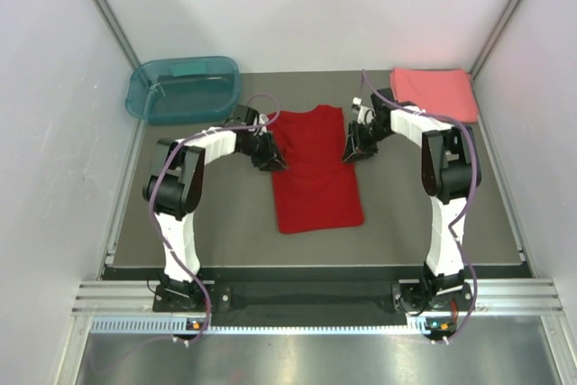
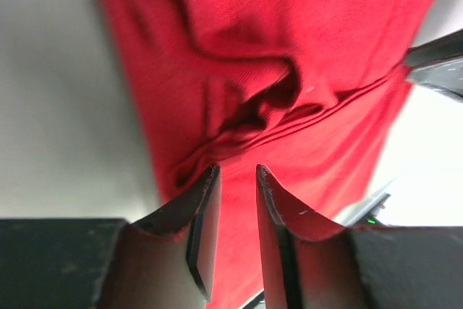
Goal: Fold and stack the t-shirts
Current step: Fold the tshirt
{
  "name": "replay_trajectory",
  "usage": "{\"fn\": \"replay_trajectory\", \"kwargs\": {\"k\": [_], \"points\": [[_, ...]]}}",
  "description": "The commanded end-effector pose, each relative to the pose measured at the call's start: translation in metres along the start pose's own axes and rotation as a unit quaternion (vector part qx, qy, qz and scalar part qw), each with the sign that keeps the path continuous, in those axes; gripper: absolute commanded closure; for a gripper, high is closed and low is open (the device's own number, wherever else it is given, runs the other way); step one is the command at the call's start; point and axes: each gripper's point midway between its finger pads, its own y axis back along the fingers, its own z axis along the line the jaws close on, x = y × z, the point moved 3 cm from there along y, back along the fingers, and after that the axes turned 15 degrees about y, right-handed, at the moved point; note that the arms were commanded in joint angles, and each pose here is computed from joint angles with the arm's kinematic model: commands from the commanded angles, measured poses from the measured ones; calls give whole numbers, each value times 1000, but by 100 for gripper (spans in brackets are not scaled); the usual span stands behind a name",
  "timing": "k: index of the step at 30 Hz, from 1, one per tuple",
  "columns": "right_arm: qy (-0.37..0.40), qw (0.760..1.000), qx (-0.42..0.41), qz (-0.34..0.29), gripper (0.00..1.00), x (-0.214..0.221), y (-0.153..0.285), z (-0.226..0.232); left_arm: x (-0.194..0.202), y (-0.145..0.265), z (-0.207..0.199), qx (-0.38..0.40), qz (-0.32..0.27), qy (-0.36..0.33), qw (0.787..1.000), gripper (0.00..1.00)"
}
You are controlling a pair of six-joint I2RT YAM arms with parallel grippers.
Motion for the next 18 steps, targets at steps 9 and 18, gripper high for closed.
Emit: {"fn": "replay_trajectory", "kwargs": {"k": [9,18], "points": [[75,994,80,-24,48,9,76,44,32,111,-14,-52,-85,-130,986,59],[152,981,116,13,39,91,85,93,145,127,-15,-46,-83,-258,962,53]]}}
